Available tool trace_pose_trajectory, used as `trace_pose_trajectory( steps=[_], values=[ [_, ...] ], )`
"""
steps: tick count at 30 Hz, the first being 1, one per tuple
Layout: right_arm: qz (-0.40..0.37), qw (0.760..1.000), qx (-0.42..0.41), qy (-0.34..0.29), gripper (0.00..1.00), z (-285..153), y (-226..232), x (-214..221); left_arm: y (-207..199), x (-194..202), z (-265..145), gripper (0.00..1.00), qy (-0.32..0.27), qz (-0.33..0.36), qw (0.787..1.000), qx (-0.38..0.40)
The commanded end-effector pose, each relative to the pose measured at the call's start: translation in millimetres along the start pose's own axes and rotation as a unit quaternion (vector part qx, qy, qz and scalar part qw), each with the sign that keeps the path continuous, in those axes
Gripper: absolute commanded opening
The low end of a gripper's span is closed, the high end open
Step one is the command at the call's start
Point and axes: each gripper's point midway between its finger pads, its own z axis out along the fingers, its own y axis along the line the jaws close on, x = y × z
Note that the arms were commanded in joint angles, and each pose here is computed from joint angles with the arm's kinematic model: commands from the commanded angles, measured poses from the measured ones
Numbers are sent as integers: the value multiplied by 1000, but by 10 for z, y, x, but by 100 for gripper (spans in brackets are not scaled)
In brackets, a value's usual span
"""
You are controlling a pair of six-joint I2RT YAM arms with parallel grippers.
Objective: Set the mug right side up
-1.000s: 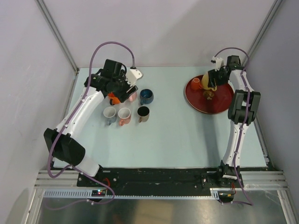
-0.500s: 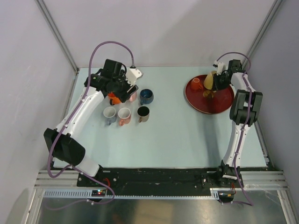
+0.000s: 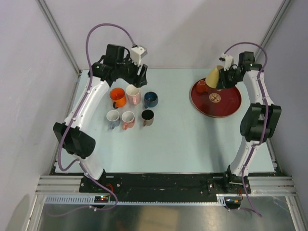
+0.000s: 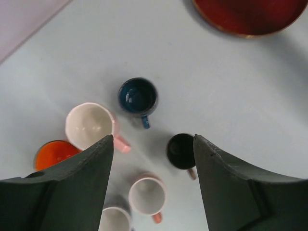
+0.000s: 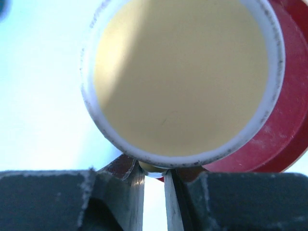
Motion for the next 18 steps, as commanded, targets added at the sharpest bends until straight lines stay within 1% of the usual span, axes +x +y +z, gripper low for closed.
trace_pose_trajectory(
  steps=[1, 2, 5, 6, 8, 11, 14, 18],
  values=[
    [-44, 986, -89, -131, 0, -674, 784, -756, 23, -398, -95, 72, -83, -157, 983, 48],
    [-52, 980, -108, -158, 0, -749, 924, -889, 37, -443, -102, 72, -92, -175, 979, 58],
    [-70, 955, -170, -231, 0, -920, 1334, -1196, 65, -667, -145, 72, -135, -180, 970, 88],
    [-60, 945, -186, -262, 0, -975, 1448, -1324, 88, -765, -173, 73, -152, -187, 966, 95],
    [-40, 923, -224, -311, 0, -1068, 1720, -1537, 42, -939, -250, 75, -181, -199, 954, 131],
    [-29, 888, -282, -361, 0, -1174, 2126, -1772, -98, -1050, -356, 76, -197, -197, 942, 188],
    [-23, 866, -327, -377, 0, -1185, 2513, -1873, -205, -1072, -398, 78, -197, -202, 932, 228],
    [-61, 841, -380, -381, 0, -1239, 3000, -1905, -316, -1081, -401, 82, -188, -220, 912, 291]
  ],
)
